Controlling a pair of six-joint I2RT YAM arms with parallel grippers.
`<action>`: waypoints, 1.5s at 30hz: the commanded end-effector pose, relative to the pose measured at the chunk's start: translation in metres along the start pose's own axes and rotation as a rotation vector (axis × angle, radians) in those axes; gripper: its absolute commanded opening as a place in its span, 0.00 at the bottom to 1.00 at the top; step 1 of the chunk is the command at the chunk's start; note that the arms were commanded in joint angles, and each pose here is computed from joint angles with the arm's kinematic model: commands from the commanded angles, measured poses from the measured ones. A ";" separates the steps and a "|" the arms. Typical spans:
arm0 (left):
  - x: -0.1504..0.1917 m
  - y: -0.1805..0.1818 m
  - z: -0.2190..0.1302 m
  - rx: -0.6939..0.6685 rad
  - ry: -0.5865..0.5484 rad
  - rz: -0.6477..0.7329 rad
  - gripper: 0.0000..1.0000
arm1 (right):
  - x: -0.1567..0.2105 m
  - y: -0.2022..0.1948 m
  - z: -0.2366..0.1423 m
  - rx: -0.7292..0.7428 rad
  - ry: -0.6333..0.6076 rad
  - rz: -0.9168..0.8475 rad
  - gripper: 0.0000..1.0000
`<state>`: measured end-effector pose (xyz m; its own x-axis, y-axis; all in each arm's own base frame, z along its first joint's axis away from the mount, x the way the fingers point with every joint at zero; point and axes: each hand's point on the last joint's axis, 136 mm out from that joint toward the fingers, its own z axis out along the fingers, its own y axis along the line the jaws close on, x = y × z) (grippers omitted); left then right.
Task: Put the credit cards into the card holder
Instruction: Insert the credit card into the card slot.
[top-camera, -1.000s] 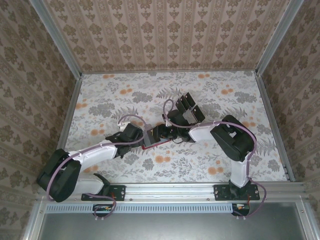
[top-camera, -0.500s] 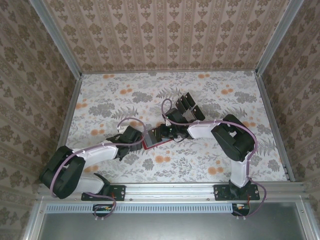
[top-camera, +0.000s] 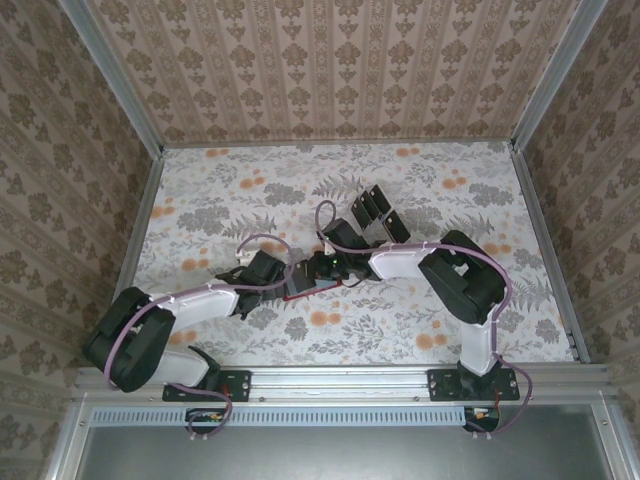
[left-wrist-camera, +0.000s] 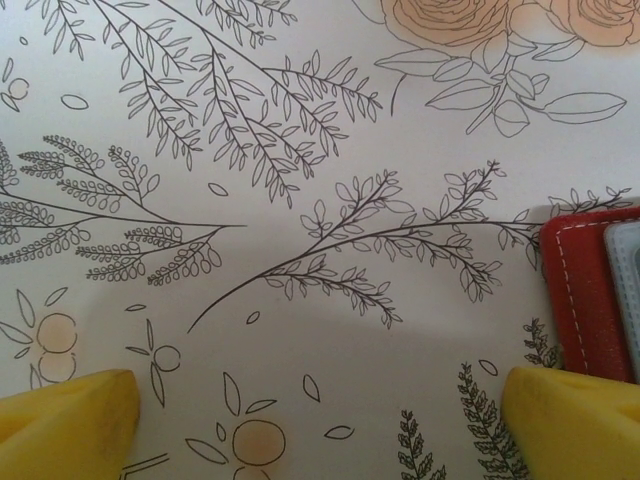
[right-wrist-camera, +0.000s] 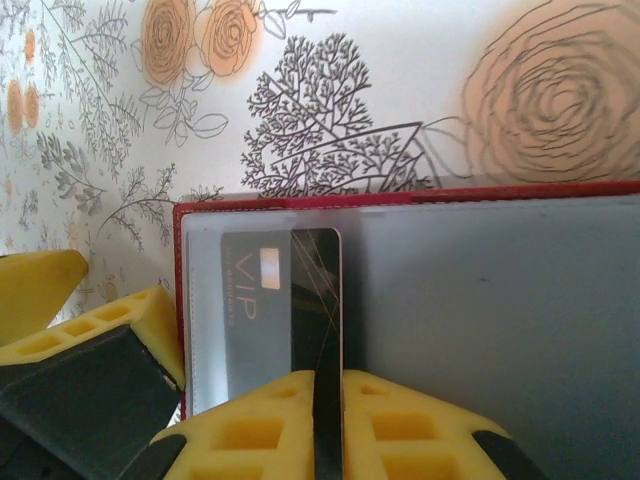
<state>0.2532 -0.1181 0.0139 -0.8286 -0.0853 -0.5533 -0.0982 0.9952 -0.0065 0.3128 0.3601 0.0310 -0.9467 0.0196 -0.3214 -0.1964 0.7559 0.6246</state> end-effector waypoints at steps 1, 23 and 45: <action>0.010 -0.001 0.011 0.000 0.036 0.021 0.99 | 0.012 -0.001 0.010 0.029 0.048 0.002 0.15; 0.009 0.002 0.009 -0.005 0.029 0.026 0.99 | -0.015 -0.003 -0.018 0.052 -0.014 -0.030 0.32; 0.013 0.001 0.013 0.005 0.036 0.019 0.99 | 0.007 0.009 0.006 0.026 0.046 -0.027 0.18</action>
<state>0.2566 -0.1192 0.0144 -0.8215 -0.0899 -0.5631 -0.1012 0.9948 -0.0111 0.3075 0.3593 0.0283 -0.9503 -0.0222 -0.3106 -0.2079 0.7878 0.5798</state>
